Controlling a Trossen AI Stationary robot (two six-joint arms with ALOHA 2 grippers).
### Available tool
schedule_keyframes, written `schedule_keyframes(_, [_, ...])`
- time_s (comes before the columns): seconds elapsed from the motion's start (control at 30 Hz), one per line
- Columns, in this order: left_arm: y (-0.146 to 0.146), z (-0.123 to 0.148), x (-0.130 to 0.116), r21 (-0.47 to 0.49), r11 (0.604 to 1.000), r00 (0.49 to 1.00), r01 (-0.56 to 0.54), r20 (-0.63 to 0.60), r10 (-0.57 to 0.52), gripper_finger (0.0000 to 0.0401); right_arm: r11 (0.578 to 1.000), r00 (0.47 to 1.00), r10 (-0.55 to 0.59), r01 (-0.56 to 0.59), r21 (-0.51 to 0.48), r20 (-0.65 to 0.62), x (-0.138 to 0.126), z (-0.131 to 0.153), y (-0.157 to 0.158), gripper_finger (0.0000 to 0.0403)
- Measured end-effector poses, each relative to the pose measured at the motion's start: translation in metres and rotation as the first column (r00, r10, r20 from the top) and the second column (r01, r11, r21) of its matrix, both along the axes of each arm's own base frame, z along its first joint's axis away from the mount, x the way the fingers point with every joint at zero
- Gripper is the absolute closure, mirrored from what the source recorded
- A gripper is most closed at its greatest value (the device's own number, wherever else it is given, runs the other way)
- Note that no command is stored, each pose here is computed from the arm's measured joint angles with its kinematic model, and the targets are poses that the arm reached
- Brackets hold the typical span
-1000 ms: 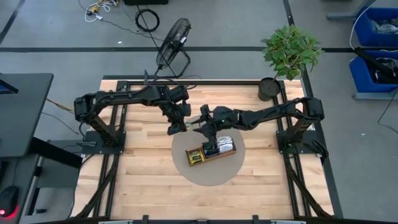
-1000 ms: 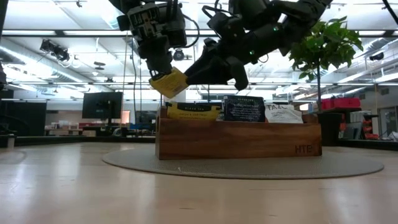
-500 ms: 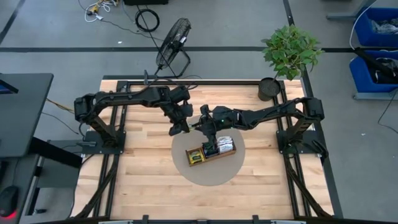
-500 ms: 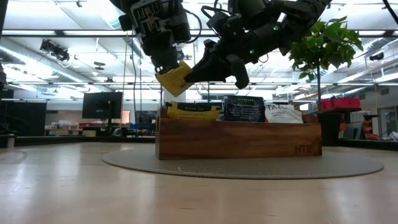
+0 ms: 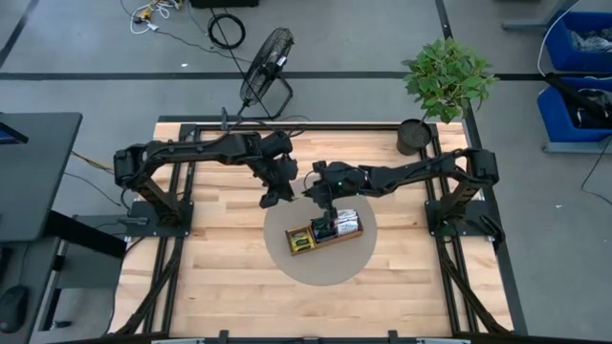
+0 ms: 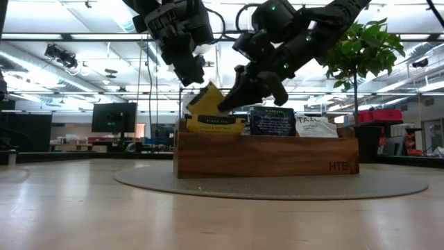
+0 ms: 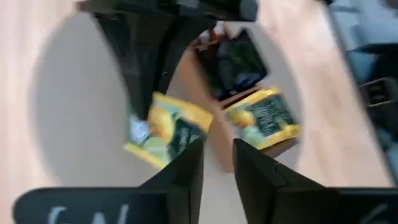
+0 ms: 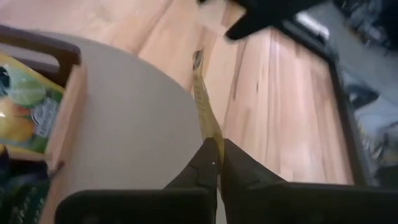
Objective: Pick & Place Tea
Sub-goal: Put the yellow tea bag into the left section of the wooden organizer
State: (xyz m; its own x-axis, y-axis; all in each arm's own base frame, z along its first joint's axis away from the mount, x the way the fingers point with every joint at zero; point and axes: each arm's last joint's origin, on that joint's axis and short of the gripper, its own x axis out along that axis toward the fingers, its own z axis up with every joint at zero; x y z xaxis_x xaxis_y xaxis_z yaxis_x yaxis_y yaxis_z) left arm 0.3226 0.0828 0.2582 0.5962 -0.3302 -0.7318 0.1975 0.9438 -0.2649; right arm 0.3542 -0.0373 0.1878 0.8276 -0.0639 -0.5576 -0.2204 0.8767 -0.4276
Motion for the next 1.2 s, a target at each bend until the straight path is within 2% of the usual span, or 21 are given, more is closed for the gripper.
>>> schedule_keyframes(0.17, [0.003, 0.011, -0.006, 0.143, 0.986, 0.997, -0.083, 0.013, 0.083, 0.0297, 0.998, 0.999, -0.027, 0.028, 0.062, -0.024, -0.004, -0.001, -0.01, 0.0401])
schedule_keyframes(0.4, [0.001, 0.043, -0.016, 0.304, 0.925, 0.969, -0.228, 0.159, 0.187, 0.0318, 0.994, 0.998, -0.052, 0.053, 0.1, -0.019, -0.005, 0.0, -0.018, 0.0402])
schedule_keyframes(0.5, [0.0, 0.058, -0.023, 0.33, 0.909, 0.953, -0.255, 0.245, 0.178, 0.033, 0.992, 0.998, -0.055, 0.056, 0.114, -0.011, -0.005, 0.0, -0.02, 0.0402])
schedule_keyframes(0.67, [-0.006, 0.054, -0.046, 0.302, 0.888, 0.862, -0.348, 0.475, 0.176, 0.0344, 0.991, 0.997, -0.062, 0.056, 0.121, 0.05, -0.013, 0.007, -0.027, 0.0403])
schedule_keyframes(0.9, [-0.017, 0.039, -0.08, 0.263, 0.87, 0.756, -0.417, 0.631, 0.171, 0.0348, 0.987, 0.968, -0.064, 0.026, 0.16, 0.241, -0.042, 0.018, -0.027, 0.0403])
schedule_keyframes(1.03, [-0.023, 0.025, -0.089, 0.229, 0.885, 0.715, -0.406, 0.682, 0.151, 0.0348, 0.982, 0.951, -0.078, 0.02, 0.19, 0.3, -0.049, 0.023, -0.024, 0.0403])
schedule_keyframes(1.1, [-0.025, 0.018, -0.089, 0.184, 0.897, 0.658, -0.401, 0.739, 0.143, 0.0348, 0.98, 0.944, -0.084, 0.02, 0.198, 0.32, -0.048, 0.025, -0.024, 0.0403])
schedule_keyframes(1.2, [-0.029, 0.001, -0.092, 0.117, 0.924, 0.637, -0.365, 0.755, 0.157, 0.0348, 0.98, 0.942, -0.08, 0.014, 0.199, 0.327, -0.047, 0.027, -0.022, 0.0403])
